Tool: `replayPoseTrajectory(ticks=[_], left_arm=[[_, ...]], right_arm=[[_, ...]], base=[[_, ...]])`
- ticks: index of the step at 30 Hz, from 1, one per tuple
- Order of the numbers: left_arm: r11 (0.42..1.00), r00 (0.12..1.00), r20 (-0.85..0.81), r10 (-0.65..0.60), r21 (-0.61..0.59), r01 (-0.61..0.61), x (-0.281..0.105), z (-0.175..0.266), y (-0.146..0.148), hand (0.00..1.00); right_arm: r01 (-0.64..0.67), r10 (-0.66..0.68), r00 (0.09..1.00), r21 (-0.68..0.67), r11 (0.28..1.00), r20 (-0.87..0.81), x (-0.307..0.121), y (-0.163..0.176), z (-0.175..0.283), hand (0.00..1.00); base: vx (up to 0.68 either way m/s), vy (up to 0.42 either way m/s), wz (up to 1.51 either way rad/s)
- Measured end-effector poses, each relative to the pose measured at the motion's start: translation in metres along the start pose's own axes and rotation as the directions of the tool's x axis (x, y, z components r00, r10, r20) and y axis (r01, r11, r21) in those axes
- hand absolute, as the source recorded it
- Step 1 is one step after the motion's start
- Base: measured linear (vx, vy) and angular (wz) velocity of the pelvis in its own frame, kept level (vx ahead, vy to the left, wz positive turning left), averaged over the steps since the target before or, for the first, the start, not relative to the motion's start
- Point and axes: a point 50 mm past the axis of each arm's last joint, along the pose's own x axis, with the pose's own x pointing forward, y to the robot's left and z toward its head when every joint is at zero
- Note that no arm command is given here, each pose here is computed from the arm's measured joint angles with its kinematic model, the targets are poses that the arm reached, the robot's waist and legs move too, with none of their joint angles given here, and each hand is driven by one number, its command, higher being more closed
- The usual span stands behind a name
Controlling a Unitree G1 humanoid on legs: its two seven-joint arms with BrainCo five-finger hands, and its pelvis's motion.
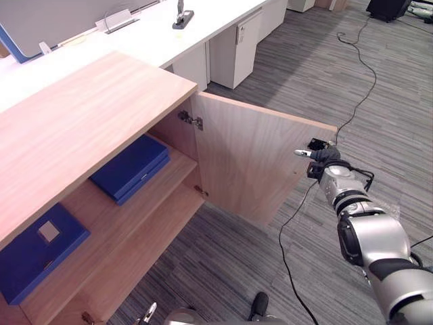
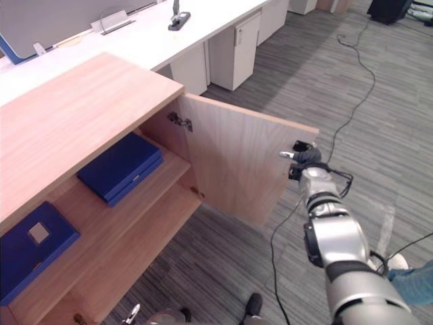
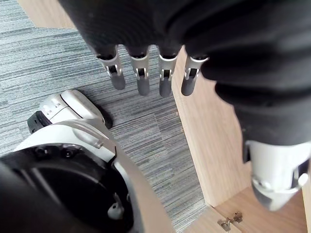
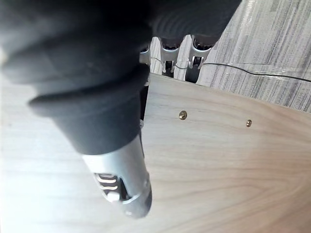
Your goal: Walk over to the cabinet, pick up the folder, carry it to the office cabinet, place the folder inside the office cabinet, then close the office cabinet door
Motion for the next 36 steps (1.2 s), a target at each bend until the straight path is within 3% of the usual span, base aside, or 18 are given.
replayPoseTrajectory(ticks=[6,9,12,13,14,15,16,17,18,20,22,26,31,36], left_arm=[[1.0,1.0,-0.005,-0.005,0.003,0.005,0.0,-0.001,0.0,0.0],[1.0,1.0,-0.011,0.002,0.015,-0.002,0.0,-0.002,0.001,0.0],[1.0,0.999,-0.022,0.026,0.011,-0.026,-0.001,-0.004,0.008,0.0],[0.999,0.999,-0.016,0.033,0.0,-0.033,-0.001,-0.003,0.01,0.0],[0.999,0.999,-0.005,0.038,-0.011,-0.039,0.0,0.001,0.011,0.0],[0.999,0.999,0.001,0.04,-0.014,-0.04,0.001,0.003,0.012,0.0],[0.999,0.999,0.005,0.041,-0.016,-0.041,0.001,0.005,0.012,0.0],[0.999,0.999,0.026,0.044,-0.031,-0.043,0.003,0.011,0.011,0.0],[0.998,0.998,0.039,0.042,-0.038,-0.04,0.005,0.016,0.009,0.0],[0.998,0.998,0.05,0.04,-0.047,-0.037,0.007,0.02,0.007,0.0],[0.998,0.998,0.051,0.041,-0.056,-0.038,0.007,0.019,0.007,0.0],[0.994,0.996,0.044,0.076,-0.08,-0.073,0.003,0.014,0.017,0.0],[0.969,0.98,0.022,0.199,-0.153,-0.193,-0.007,0.008,0.054,0.0],[0.962,0.973,0.021,0.23,-0.154,-0.224,-0.009,0.008,0.062,0.0]], right_arm=[[-0.021,0.023,0.999,-0.078,0.997,0.036,0.0,0.005,0.009,0.0],[-0.064,0.091,0.993,-0.306,0.95,0.076,-0.003,0.015,0.005,0.0],[-0.158,0.256,0.963,-0.593,0.789,0.085,-0.014,0.034,-0.01,0.0],[-0.22,0.348,0.937,-0.708,0.671,0.038,-0.02,0.044,-0.021,0.0],[-0.313,0.467,0.881,-0.836,0.451,-0.078,-0.03,0.057,-0.039,0.0],[-0.347,0.506,0.852,-0.869,0.354,-0.134,-0.035,0.064,-0.048,0.0],[-0.364,0.526,0.834,-0.881,0.302,-0.163,-0.038,0.068,-0.053,0.0],[-0.422,0.612,0.738,-0.902,0.09,-0.284,-0.056,0.088,-0.073,0.0],[-0.455,0.682,0.633,-0.889,-0.054,-0.365,-0.075,0.11,-0.085,0.0],[-0.491,0.778,0.429,-0.842,-0.226,-0.459,-0.114,0.15,-0.107,0.0],[-0.498,0.823,0.276,-0.806,-0.319,-0.496,-0.145,0.18,-0.123,0.0],[-0.431,0.851,0.08,-0.788,-0.44,-0.519,-0.184,0.209,-0.126,0.0],[-0.414,0.82,0.075,-0.766,-0.492,-0.568,-0.184,0.197,-0.133,0.0],[-0.406,0.82,0.046,-0.76,-0.507,-0.571,-0.189,0.194,-0.133,0.0]], base=[[0.04,0.052,-0.01],[0.04,0.041,-0.19],[0.03,0.017,-0.36],[0.03,-0.015,-0.44],[0.02,-0.025,-0.42],[0.02,-0.031,-0.28],[0.02,-0.044,-0.12],[0.03,-0.064,-0.04],[0.05,-0.082,0.01],[0.05,-0.06,0.09],[0.06,-0.039,0.14],[0.03,0.062,0.13],[-0.01,0.127,-0.07],[-0.04,0.113,-0.13]])
